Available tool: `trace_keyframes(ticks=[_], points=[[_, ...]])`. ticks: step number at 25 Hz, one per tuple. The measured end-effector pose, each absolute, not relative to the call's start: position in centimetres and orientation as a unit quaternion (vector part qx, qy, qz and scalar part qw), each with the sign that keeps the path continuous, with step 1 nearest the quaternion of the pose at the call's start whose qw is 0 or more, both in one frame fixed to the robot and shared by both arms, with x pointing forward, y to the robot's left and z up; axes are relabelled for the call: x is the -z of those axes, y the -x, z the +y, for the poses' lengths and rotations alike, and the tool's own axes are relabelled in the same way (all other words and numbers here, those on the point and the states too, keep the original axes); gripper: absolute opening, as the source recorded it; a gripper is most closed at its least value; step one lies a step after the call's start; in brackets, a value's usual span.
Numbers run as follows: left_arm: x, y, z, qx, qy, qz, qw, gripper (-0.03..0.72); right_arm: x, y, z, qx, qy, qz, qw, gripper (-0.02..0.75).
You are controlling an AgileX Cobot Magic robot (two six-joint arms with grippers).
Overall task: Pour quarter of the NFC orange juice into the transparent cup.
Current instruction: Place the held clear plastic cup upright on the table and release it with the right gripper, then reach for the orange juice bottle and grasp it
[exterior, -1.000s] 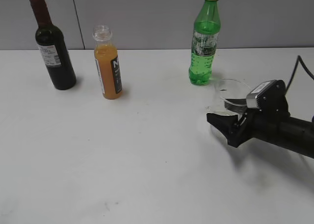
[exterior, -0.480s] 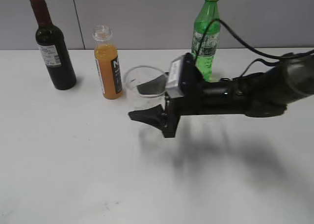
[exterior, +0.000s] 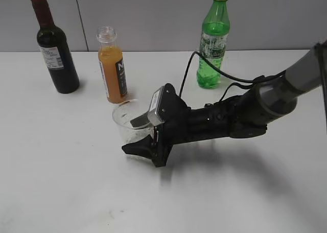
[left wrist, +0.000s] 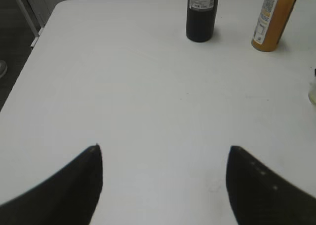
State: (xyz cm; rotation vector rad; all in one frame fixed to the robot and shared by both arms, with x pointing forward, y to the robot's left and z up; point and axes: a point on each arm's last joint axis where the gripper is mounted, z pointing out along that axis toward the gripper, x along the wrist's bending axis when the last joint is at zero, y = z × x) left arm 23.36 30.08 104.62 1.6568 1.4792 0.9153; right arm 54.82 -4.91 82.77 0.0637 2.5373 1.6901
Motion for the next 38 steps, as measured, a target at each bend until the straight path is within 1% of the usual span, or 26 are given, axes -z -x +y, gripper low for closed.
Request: trace_keyframes(ticks=[6, 10, 13, 19, 22, 26, 29, 32, 35, 38], points=[[-104.6, -23.4, 30.1, -0.355, -0.643, 0.574, 0.361, 0.592, -82.4, -54.8, -4.8, -0.564, -0.020, 0.824, 0.038, 0.543], [-104.6, -23.4, 30.1, -0.355, -0.643, 0.574, 0.361, 0.592, -82.4, -54.7, -4.8, -0.563, -0.022, 0.826, 0.031, 0.596], [-104.6, -23.4, 30.1, -0.355, -0.643, 0.574, 0.361, 0.592, -82.4, -54.9, -5.2, -0.559, -0.035, 0.828, 0.015, 0.605], [-104.6, -23.4, 30.1, -0.355, -0.643, 0.574, 0.361, 0.592, -83.4, -55.6, -7.5, -0.518, -0.027, 0.855, -0.004, 0.605], [-104.6, -23.4, 30.1, -0.355, -0.643, 0.574, 0.361, 0.592, -84.1, -56.1, -9.2, -0.490, -0.026, 0.871, -0.015, 0.605], [-104.6, -23.4, 30.1, -0.355, -0.643, 0.574, 0.361, 0.592, -85.9, -56.8, -11.5, -0.467, -0.022, 0.884, -0.012, 0.596], [-104.6, -23.4, 30.1, -0.355, -0.643, 0.574, 0.361, 0.592, -87.8, -57.4, -13.2, -0.455, -0.056, 0.889, -0.012, 0.592], [-104.6, -23.4, 30.1, -0.355, -0.643, 0.574, 0.361, 0.592, -90.5, -58.2, -14.7, -0.440, -0.085, 0.894, 0.025, 0.592], [-104.6, -23.4, 30.1, -0.355, -0.643, 0.574, 0.361, 0.592, -94.1, -59.5, -15.8, -0.416, -0.145, 0.891, 0.107, 0.592], [-104.6, -23.4, 30.1, -0.355, -0.643, 0.574, 0.361, 0.592, -97.9, -61.1, -16.8, -0.410, -0.244, 0.859, 0.184, 0.592]])
